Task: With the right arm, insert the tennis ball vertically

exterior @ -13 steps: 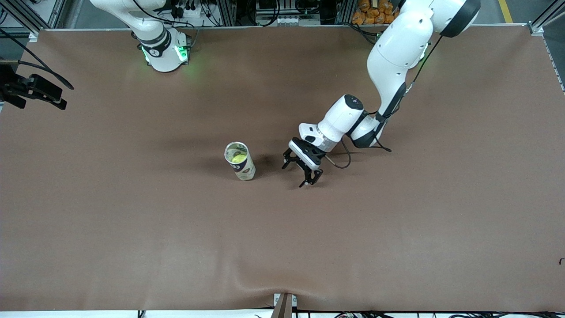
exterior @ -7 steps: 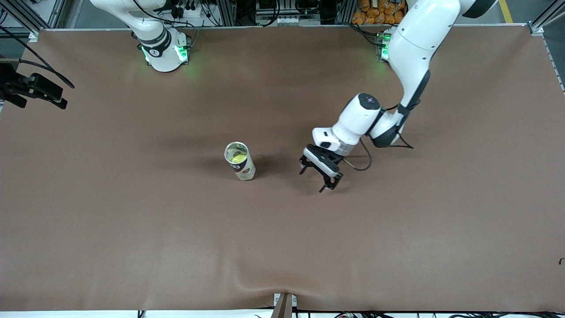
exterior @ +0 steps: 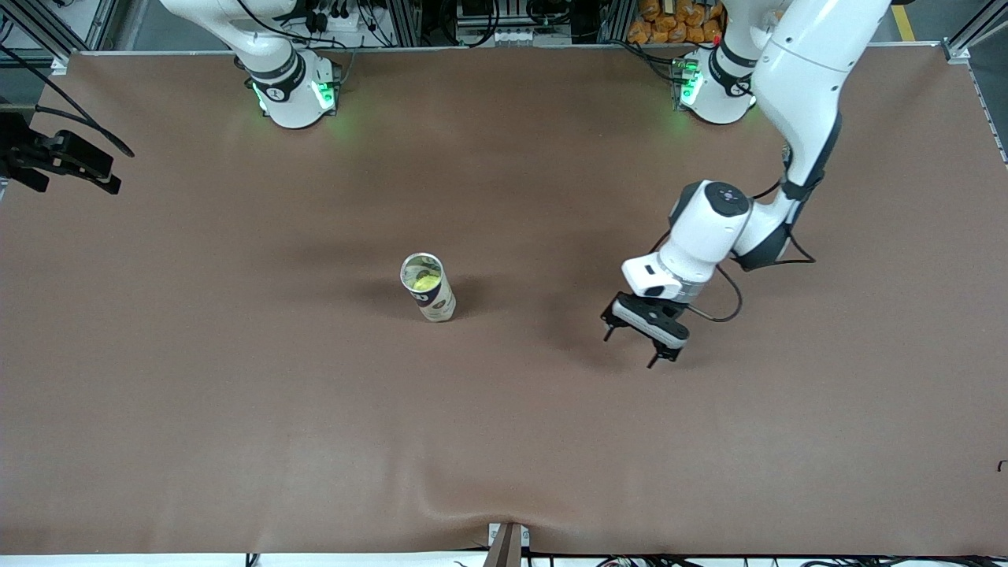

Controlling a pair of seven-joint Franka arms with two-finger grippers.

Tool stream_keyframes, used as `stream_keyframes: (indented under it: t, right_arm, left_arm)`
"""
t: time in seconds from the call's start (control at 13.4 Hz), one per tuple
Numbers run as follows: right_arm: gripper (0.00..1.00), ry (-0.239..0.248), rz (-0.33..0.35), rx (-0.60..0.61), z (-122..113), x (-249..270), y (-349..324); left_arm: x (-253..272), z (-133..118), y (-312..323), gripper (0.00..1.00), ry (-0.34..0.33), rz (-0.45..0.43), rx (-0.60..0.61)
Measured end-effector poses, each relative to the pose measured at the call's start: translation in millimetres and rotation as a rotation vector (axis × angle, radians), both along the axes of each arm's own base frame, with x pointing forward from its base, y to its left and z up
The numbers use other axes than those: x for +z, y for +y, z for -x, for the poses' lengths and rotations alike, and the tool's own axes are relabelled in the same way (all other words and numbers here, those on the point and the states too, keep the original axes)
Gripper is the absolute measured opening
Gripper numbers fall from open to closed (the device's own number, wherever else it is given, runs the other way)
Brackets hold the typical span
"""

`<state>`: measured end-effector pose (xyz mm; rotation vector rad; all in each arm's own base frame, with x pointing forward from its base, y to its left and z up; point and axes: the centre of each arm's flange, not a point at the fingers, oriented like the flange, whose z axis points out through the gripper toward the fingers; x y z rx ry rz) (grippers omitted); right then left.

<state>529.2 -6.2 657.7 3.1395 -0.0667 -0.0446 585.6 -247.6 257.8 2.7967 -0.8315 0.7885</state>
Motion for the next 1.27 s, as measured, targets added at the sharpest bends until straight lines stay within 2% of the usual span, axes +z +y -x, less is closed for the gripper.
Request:
stream_keyframes:
  t: [0.3,0.67,0.9,1.27]
  right_arm:
    - [1.0,0.0,0.0,0.0,0,0,0]
    - [1.0,0.0,0.0,0.0,0,0,0]
    - [1.0,0.0,0.0,0.0,0,0,0]
    - [1.0,0.0,0.0,0.0,0,0,0]
  left_arm:
    - [49,-12,35,1.0,0.046,-0.065,0.057]
    - [83,-22,76,1.0,0.056,-0.09,0.127]
    - [107,-34,83,1.0,0.112,-0.127,0.149]
    - [156,-41,100,1.0,0.168,-0.172,0.193]
